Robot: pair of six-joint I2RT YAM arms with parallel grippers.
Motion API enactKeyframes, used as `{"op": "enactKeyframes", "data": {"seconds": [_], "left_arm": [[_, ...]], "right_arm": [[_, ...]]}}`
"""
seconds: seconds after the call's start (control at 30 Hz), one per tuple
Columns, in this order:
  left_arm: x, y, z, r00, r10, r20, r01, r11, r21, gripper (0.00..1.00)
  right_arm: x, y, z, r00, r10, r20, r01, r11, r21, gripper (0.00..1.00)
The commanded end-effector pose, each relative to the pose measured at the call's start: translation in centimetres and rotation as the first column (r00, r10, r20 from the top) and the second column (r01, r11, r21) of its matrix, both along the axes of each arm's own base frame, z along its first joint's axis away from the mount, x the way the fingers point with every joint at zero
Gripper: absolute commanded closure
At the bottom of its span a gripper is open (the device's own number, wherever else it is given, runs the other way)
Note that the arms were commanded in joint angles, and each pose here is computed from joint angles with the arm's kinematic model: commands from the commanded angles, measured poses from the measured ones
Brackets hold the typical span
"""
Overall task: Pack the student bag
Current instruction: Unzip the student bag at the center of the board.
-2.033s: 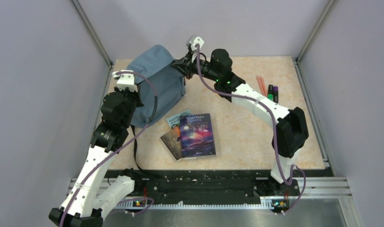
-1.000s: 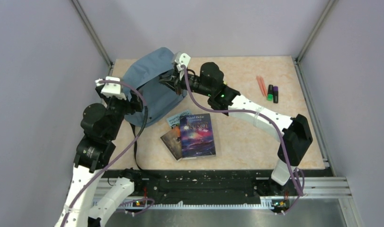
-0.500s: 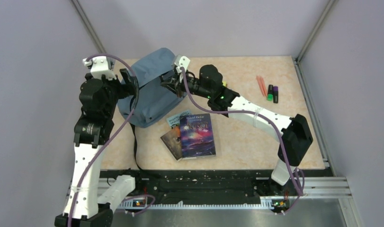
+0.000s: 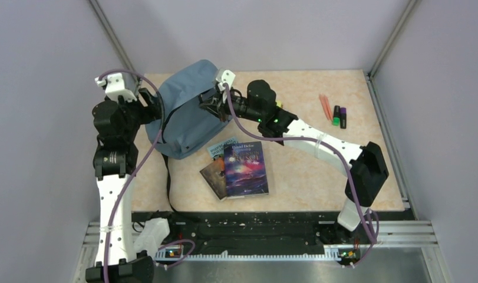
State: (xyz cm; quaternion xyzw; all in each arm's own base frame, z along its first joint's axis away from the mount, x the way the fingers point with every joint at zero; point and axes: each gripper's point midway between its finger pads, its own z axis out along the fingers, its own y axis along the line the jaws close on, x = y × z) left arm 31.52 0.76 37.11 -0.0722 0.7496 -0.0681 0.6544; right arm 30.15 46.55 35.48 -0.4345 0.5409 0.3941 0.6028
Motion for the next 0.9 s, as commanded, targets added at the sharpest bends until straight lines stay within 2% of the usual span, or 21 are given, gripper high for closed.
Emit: {"op": "enactKeyframes", "data": {"seconds": [0.0,0.3,0.4,0.43,0.5,0.57,0.6,0.87], "left_arm": [[1.0,-0.5,1.9,0.994,-0.063,0.092,0.064,0.998,-0.013,0.28],[1.4,-0.9,0.9,0.987,-0.128,0.097,0.131,0.991,-0.029,0.47],[1.6,-1.3,0.5,0.983,-0.157,0.095,0.161,0.986,-0.046,0.56],[1.6,-1.5,0.4,0.981,-0.167,0.095,0.173,0.984,-0.052,0.62],[1.6,-1.8,0.2,0.979,-0.183,0.091,0.188,0.98,-0.058,0.82],[1.5,-1.9,0.0,0.978,-0.189,0.09,0.195,0.979,-0.063,0.96],[1.4,-2.0,0.0,0.977,-0.193,0.094,0.2,0.978,-0.064,1.0],[1.0,-2.1,0.1,0.975,-0.194,0.111,0.202,0.977,-0.067,1.0]], "right_arm": [[-0.8,0.7,3.2,0.997,0.052,0.05,-0.055,0.997,0.052,1.0],[-2.0,1.5,2.5,0.988,0.144,0.063,-0.145,0.989,0.024,1.0],[-2.4,1.9,2.5,0.983,0.175,0.057,-0.177,0.984,0.027,1.0],[-2.6,2.1,2.5,0.98,0.189,0.057,-0.191,0.981,0.027,1.0],[-2.8,2.5,2.4,0.976,0.209,0.055,-0.211,0.977,0.02,1.0],[-3.0,3.0,2.5,0.973,0.223,0.061,-0.224,0.975,0.011,1.0],[-3.1,3.2,2.5,0.971,0.229,0.064,-0.23,0.973,0.008,1.0],[-4.5,5.7,2.5,0.947,0.308,0.088,-0.306,0.951,-0.035,1.0]]}}
